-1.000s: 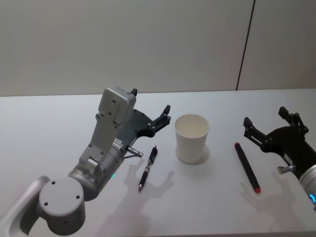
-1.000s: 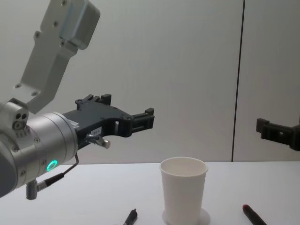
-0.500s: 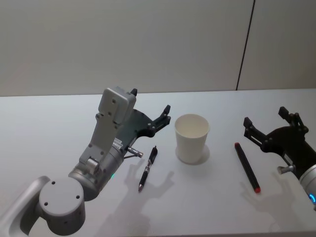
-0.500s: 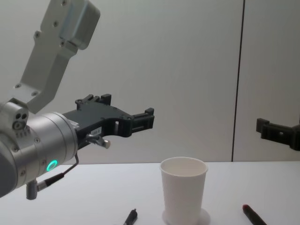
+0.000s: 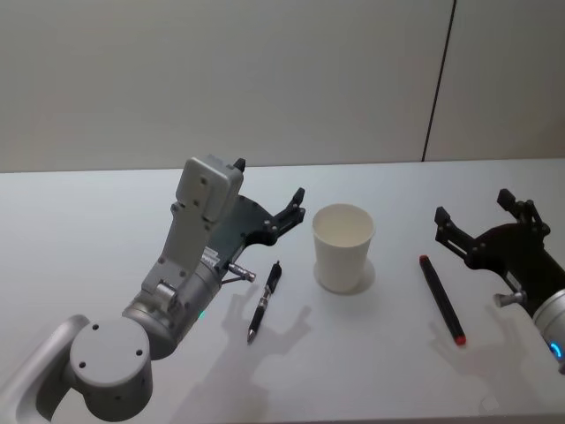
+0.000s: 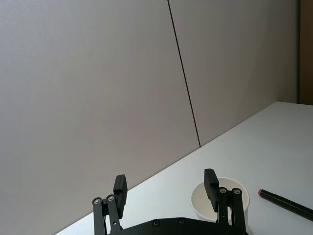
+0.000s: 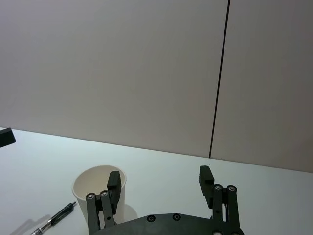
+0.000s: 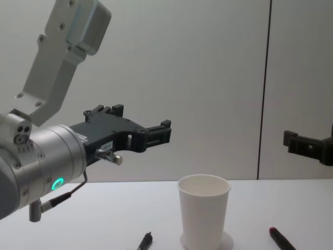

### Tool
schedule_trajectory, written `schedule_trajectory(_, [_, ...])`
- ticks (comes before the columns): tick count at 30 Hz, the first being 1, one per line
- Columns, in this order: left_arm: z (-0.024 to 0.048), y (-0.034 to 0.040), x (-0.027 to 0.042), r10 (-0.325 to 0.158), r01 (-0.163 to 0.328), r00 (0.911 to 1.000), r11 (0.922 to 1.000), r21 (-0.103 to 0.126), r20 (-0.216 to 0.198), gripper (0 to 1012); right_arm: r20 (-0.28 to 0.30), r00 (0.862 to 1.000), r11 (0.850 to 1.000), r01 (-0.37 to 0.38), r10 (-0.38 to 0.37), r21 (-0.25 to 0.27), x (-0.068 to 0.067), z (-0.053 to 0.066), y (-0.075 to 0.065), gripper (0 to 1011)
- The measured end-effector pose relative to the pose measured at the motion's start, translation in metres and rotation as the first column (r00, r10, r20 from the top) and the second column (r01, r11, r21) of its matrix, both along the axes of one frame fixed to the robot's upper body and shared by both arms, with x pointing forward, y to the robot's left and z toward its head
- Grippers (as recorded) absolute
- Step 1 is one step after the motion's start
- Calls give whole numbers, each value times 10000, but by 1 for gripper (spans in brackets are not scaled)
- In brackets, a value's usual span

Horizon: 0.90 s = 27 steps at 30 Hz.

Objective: Place the pen into the pen holder.

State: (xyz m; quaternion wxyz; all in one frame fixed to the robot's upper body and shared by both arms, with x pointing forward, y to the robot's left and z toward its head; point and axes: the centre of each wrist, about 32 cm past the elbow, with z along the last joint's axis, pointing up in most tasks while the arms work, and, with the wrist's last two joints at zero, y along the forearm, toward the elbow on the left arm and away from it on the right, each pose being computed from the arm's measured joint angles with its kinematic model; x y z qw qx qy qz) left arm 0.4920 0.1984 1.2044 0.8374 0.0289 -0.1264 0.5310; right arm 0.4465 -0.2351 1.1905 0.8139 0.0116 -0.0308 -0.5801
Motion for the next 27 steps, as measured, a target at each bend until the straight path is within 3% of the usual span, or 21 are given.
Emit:
schedule_trajectory(14, [0, 0, 0, 1, -1, 10000, 10000, 0, 1, 1003, -875, 9943, 9981, 608, -604, 19, 171, 33, 80, 1001])
schedule_trajectory(27, [0, 0, 0, 1, -1, 10000, 10000, 0, 0, 1003, -2151, 9704, 9939, 1073, -1101, -248, 297, -93, 107, 1001])
